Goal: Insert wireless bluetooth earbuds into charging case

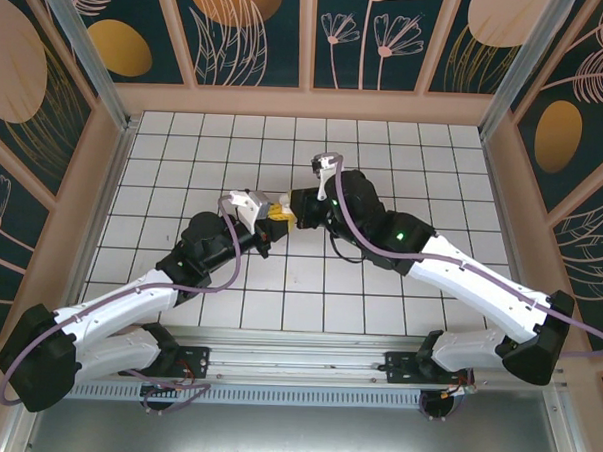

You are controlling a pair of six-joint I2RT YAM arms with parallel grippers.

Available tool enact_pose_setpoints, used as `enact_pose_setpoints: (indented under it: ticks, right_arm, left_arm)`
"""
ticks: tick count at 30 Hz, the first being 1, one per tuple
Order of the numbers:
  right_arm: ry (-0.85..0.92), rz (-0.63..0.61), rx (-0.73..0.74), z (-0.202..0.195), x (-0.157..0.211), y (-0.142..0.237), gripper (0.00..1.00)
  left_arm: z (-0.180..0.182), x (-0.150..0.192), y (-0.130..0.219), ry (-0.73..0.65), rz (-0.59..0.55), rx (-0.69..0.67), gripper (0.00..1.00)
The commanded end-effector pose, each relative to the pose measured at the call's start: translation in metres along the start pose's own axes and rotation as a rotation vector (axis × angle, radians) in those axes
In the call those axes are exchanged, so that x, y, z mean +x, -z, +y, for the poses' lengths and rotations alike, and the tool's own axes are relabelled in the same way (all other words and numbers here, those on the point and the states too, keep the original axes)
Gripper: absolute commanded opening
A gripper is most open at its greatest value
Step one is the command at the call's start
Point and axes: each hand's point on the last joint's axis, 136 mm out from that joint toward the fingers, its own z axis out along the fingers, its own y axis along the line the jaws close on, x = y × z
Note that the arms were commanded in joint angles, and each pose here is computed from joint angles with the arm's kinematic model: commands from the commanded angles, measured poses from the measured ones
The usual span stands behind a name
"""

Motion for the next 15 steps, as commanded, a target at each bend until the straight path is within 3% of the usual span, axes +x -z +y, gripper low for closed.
enact_pose_setpoints:
  ticks: [1,15]
  right_arm:
    - [0.023,-0.065,-0.02,0.009,-0.018,0.005,0.11]
    - [0.062,-0.04,-0.004,0.007,-0.008,-0.012,0.11]
  left_arm:
    - [-0.005,-0.022,-0.001,-0.005,-0.055,0.012,0.0]
    - [-0.007,-0.021,0.0,0.005,-0.055,0.026,0.0]
